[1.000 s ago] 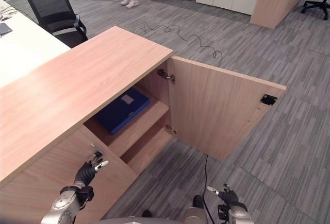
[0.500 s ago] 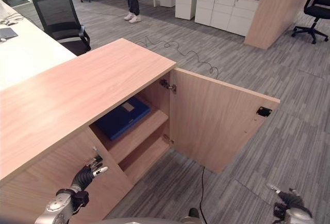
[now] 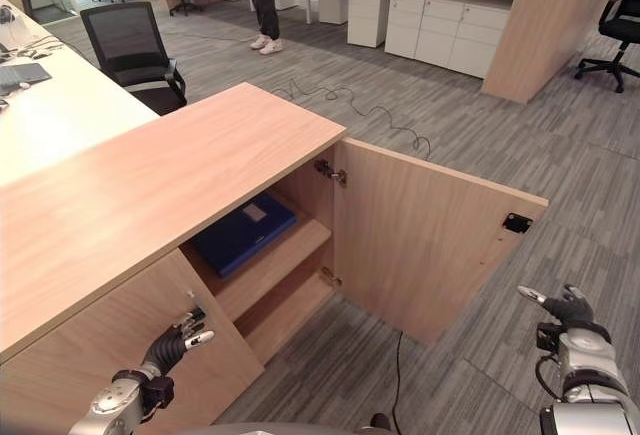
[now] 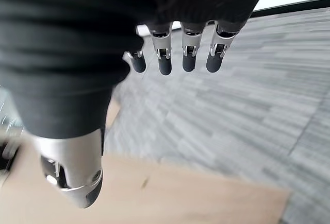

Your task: Put the empty folder in the office cabinet

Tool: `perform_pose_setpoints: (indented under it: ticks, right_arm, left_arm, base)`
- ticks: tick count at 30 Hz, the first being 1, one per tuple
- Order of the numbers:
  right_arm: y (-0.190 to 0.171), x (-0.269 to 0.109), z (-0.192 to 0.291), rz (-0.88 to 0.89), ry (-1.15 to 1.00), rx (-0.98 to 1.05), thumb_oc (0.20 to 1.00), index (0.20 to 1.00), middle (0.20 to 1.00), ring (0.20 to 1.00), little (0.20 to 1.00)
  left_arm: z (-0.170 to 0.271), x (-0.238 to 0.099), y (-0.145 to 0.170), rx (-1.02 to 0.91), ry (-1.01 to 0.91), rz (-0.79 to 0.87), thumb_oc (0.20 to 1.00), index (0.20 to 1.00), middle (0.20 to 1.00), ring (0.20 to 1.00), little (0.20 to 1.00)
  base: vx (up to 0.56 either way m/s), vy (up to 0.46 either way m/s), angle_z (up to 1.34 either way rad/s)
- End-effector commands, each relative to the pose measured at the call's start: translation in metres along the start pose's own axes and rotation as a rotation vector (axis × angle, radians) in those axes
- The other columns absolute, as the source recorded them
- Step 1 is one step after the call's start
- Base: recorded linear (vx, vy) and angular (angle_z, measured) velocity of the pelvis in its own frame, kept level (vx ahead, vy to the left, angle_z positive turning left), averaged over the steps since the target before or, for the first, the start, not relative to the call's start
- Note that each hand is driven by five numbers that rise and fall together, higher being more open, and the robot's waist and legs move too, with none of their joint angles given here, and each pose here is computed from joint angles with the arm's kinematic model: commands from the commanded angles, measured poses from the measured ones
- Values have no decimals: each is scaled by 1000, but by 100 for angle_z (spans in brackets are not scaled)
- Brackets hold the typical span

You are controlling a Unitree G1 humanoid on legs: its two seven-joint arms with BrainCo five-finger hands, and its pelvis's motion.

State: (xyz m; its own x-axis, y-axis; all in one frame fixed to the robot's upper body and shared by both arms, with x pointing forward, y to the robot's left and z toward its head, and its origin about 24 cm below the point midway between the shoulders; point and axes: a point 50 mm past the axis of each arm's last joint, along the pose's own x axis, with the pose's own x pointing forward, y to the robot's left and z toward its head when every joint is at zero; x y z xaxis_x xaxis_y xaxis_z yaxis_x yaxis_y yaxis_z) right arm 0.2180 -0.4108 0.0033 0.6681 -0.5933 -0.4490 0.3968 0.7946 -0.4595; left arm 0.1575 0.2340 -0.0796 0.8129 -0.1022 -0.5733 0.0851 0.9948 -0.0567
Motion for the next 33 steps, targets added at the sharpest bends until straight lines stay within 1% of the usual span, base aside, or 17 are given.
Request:
perform_pose_setpoints:
  ticks: [1,2,3,6,8,12,13,20,25,31,33]
  right_arm:
    - [23,8,54,48,-156,-13,1000,1000,1000,1000,1000]
    - [23,8,55,48,-156,-13,1000,1000,1000,1000,1000]
    - [37,9,62,85,-173,-29,1000,1000,1000,1000,1000]
    - [53,8,74,123,-201,-39,1000,1000,1000,1000,1000]
    - [58,8,79,134,-215,-41,1000,1000,1000,1000,1000]
    - [84,5,87,204,-239,-79,1000,1000,1000,1000,1000]
    - [84,5,87,204,-239,-79,1000,1000,1000,1000,1000]
    - [129,-6,87,334,-270,-90,1000,1000,1000,1000,1000]
    - [143,-12,78,393,-274,-111,1000,1000,1000,1000,1000]
    - [133,-11,52,371,-207,-98,1000,1000,1000,1000,1000]
    - [113,-6,23,310,-96,-79,1000,1000,1000,1000,1000]
  left_arm:
    - [50,24,-38,33,-208,-185,1000,1000,1000,1000,1000]
    - [50,24,-38,32,-208,-184,1000,1000,1000,1000,1000]
    - [49,24,-39,29,-204,-189,1000,1000,1000,1000,1000]
    - [50,24,-41,22,-207,-193,1000,1000,1000,1000,1000]
    - [51,24,-41,21,-211,-195,1000,1000,1000,1000,1000]
    - [51,23,-43,13,-212,-199,1000,1000,1000,1000,1000]
    - [51,23,-43,13,-212,-199,1000,1000,1000,1000,1000]
    - [48,23,-41,7,-206,-178,1000,1000,1000,1000,1000]
    - [48,23,-40,6,-207,-171,1000,1000,1000,1000,1000]
    - [50,23,-37,14,-214,-158,1000,1000,1000,1000,1000]
    - [51,23,-36,15,-213,-154,1000,1000,1000,1000,1000]
  base:
    - [15,-28,12]
    - [23,-55,12]
    - [14,-39,8]
    - [8,-26,1]
    - [-3,-17,4]
    - [3,-24,15]
    - [5,-11,17]
    - [3,-9,8]
    - [0,0,0]
    - [0,0,1]
    - [1,1,6]
